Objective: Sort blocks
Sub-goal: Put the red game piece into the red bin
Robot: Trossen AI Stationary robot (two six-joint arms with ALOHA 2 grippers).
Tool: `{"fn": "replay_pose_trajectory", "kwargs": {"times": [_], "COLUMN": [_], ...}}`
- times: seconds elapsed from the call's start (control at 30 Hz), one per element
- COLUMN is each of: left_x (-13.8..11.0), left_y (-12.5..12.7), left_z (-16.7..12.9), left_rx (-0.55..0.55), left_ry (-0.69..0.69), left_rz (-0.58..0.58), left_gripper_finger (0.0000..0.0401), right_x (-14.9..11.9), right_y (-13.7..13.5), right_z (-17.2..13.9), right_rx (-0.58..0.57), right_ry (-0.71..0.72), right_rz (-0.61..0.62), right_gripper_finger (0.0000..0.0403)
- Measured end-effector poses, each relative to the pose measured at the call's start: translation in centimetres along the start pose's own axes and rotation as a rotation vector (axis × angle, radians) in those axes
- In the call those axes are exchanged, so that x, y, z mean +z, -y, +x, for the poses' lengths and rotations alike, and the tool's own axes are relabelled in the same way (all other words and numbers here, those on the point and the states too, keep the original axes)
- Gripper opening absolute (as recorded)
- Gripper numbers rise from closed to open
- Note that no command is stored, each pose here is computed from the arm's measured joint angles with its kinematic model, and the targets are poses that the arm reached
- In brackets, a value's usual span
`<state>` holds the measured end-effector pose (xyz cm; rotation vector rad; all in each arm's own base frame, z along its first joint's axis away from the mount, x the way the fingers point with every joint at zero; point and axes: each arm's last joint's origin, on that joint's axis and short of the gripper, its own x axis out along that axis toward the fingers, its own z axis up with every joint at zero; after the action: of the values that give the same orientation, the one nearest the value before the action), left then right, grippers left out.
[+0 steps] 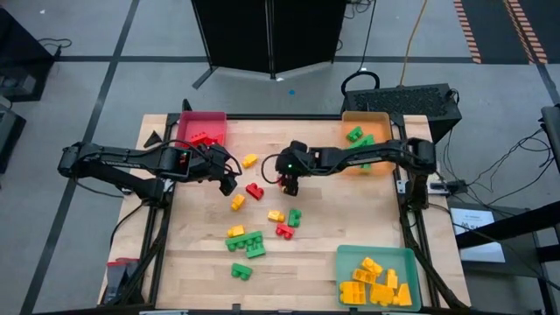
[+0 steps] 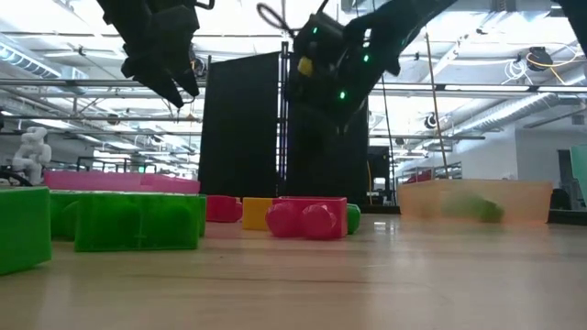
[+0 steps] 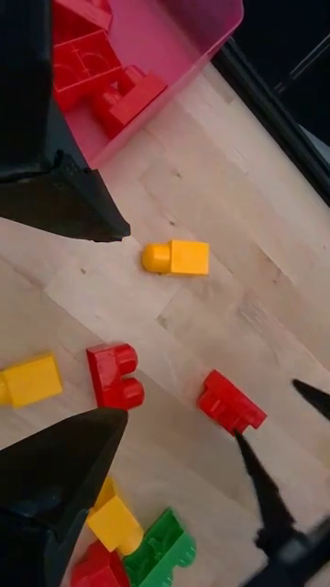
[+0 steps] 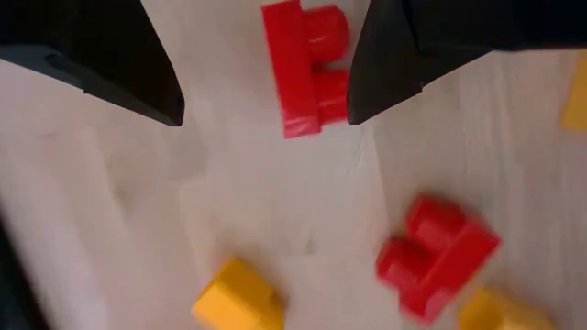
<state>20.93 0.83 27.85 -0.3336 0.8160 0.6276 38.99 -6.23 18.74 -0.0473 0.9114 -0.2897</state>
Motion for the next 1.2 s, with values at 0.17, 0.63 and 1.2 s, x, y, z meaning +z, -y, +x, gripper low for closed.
{"fn": "replay_pose_trajectory", "kwargs": {"times": [0.17,0.63,1.2], "left_x": [0.0,0.0,0.1], "left_y": [0.0,0.0,0.0], "left_z": [0.0,0.0,0.0], "left_rx": [0.002,0.010,0.011], "left_ry": [-0.003,0.003,0.013], "left_rz": [0.001,-0.001,-0.007], "left_gripper_finger": [0.0310,0.0310,0.0310], "right_x": [-0.9,-3.4,-2.8], "right_y": [-0.4,0.3,0.3], "right_z": [1.8,4.8,4.2], "right_rx": [0.030,0.101,0.084], "right_ry": [-0.048,-0.215,-0.203], "right_rz": [-0.075,0.003,0.115], "right_gripper_finger": [0.0302,0.0269,0.0147]}}
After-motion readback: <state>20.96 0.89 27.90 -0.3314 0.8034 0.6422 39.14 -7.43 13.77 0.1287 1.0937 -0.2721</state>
